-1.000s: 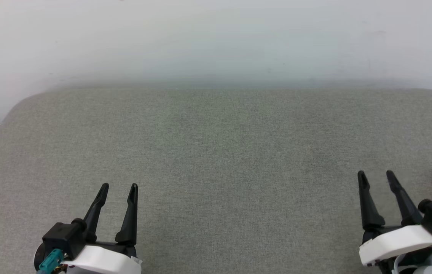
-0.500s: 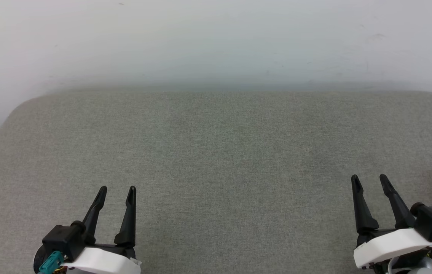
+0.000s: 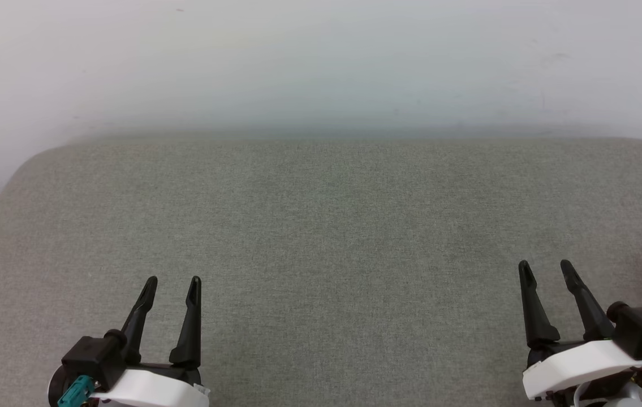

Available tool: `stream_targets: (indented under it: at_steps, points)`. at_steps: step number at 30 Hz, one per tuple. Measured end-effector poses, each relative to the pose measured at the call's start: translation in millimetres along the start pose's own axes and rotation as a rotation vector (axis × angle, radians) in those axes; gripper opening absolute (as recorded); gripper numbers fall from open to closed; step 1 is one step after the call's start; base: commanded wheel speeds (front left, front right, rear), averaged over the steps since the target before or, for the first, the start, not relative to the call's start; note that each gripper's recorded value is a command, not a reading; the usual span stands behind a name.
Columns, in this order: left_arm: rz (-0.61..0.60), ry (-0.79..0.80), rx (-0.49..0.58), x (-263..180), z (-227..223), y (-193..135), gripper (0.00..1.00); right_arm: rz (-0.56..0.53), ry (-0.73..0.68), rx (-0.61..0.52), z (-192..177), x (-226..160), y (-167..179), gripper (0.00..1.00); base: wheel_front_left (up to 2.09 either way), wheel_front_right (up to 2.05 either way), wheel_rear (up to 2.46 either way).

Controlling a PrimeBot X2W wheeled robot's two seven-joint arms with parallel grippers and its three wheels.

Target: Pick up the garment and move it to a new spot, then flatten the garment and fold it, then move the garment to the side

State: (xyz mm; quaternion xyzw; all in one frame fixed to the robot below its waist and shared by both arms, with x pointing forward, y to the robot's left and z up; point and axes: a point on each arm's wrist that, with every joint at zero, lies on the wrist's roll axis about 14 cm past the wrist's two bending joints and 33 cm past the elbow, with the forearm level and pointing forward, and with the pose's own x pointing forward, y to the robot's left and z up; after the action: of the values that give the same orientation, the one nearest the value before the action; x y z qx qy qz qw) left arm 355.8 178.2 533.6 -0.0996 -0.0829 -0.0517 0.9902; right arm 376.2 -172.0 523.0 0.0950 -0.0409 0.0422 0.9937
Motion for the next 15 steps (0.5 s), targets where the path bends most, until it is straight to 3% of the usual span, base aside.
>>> stream_targets:
  at_steps: [2,3,7,15]
  points:
    - [0.001,-0.001,0.0,0.1,0.3,0.1,1.0,0.0,0.005,0.0,-1.4,-0.4,-0.1,1.0,0.0,0.0,0.0]
    - [0.003,0.008,-0.001,-0.8,-2.7,0.6,0.0,-0.003,0.015,0.001,-4.8,-1.4,-0.8,0.0,0.0,0.0,0.0]
    - [0.019,0.065,-0.021,-9.2,-19.6,2.7,0.0,-0.019,0.071,0.016,-21.8,-8.9,-5.2,0.0,0.0,0.0,0.0]
    - [0.07,0.088,-0.161,-9.9,-25.1,10.6,0.0,-0.057,0.086,0.16,-25.3,-9.9,-11.4,0.0,0.0,0.0,0.0]
